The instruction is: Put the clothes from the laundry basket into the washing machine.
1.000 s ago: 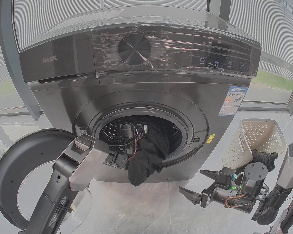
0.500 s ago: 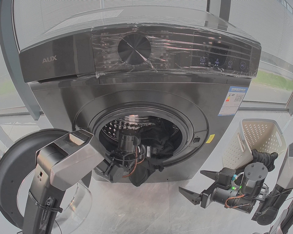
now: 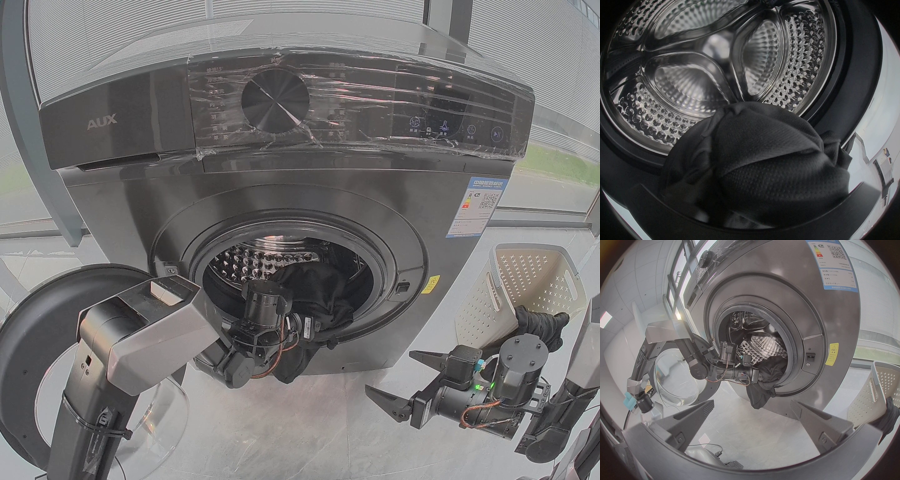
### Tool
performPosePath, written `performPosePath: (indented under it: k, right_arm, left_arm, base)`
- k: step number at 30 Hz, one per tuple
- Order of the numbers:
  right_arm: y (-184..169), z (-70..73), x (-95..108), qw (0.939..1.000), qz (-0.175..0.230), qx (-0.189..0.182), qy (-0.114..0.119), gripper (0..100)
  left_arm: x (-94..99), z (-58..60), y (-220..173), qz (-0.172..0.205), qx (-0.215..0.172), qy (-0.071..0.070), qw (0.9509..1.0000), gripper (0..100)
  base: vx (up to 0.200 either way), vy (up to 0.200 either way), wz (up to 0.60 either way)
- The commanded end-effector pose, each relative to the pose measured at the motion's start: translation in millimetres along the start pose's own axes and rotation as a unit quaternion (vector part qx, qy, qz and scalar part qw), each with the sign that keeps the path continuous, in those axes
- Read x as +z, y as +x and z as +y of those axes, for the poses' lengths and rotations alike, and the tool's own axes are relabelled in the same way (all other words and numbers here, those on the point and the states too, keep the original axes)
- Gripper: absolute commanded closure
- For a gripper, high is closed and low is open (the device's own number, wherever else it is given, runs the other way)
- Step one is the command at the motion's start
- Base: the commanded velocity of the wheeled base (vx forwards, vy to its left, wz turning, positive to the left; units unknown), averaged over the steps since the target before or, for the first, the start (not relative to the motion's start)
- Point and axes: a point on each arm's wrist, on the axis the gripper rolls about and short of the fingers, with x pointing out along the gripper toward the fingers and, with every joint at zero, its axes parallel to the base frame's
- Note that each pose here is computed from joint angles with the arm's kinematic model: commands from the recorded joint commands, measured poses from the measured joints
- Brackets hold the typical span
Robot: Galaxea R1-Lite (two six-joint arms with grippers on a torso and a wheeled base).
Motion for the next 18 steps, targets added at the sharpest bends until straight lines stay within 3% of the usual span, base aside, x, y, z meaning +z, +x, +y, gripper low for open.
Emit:
performPosePath:
  k: [1, 6, 13, 18]
  right_arm:
    - [0.1, 0.8, -0.3, 1.0, 0.0, 0.002, -0.001, 0]
    - [0.1, 0.8, -0.3, 1.0, 0.0, 0.002, -0.001, 0]
    - [0.1, 0.8, -0.3, 1.0, 0.0, 0.002, -0.001, 0]
    - [0.1, 1.2, -0.3, 1.0, 0.001, 0.002, -0.001, 0]
  left_arm:
    - [-12.0, 2.6, 7.9, 0.011, 0.004, 0.0, 0.9999, 100]
    - [5.7, 3.7, 17.3, -0.027, 0.012, -0.008, 0.9995, 100]
    - [68.5, 26.0, 28.8, -0.14, 0.07, -0.035, 0.9871, 100]
    - [84.5, 38.1, 29.9, -0.167, 0.081, -0.042, 0.9817, 100]
  base:
    - [0.0, 0.0, 0.0]
    - [0.0, 0.0, 0.0]
    - [0.0, 0.0, 0.0]
    - [0.0, 0.0, 0.0]
